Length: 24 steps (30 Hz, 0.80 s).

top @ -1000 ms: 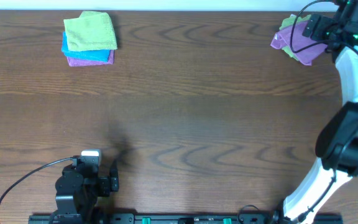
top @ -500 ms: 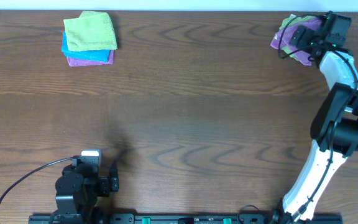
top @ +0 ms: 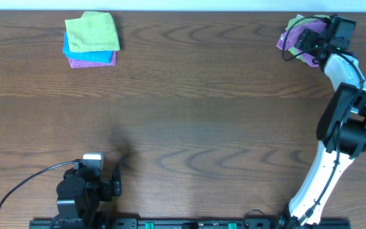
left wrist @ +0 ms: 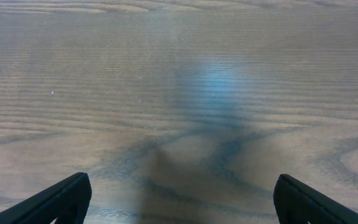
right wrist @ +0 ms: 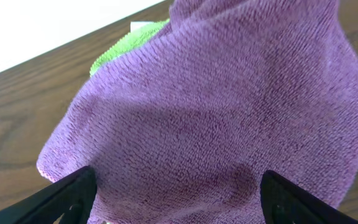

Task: Fold the cloth
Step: 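Grasp the purple cloth with the right gripper and lift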

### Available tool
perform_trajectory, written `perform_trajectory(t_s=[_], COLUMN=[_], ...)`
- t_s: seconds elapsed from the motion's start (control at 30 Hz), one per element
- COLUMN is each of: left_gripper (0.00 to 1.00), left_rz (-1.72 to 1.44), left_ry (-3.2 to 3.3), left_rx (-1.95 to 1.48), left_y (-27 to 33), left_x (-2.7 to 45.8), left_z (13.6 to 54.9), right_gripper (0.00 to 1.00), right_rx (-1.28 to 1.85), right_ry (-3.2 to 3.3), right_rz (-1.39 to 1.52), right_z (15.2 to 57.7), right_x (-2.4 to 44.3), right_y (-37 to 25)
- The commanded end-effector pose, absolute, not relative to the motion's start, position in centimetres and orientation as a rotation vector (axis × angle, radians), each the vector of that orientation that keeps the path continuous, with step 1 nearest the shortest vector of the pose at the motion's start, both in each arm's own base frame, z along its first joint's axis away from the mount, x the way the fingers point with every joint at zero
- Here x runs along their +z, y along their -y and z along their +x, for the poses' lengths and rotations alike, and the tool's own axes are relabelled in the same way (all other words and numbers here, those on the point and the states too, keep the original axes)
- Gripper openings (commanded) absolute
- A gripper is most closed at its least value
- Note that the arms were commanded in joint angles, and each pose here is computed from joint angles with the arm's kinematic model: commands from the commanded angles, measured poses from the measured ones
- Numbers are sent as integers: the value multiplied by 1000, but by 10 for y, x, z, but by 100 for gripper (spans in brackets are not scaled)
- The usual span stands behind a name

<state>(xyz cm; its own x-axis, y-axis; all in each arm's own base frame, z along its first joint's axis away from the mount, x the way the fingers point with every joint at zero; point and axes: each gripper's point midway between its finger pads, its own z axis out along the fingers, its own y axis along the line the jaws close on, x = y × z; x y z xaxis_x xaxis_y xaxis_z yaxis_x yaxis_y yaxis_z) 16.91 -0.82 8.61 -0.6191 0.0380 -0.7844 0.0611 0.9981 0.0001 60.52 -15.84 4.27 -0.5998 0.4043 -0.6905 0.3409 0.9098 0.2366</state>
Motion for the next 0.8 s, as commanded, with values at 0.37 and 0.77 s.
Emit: perform_trajectory(t_s=[0.37, 0.77], left_gripper=[95, 95], left_rz=[85, 86], left_ry=[-2252, -2252], left_rx=[-21, -21], left_y=[8, 8], left_x=[81, 81], left_z=[167, 167], right_gripper=[22, 1], right_rx=[176, 176], right_ry=[-2285, -2169], right_rz=[512, 426], right_z=[612, 613], right_x=[25, 127], right_y=[146, 140])
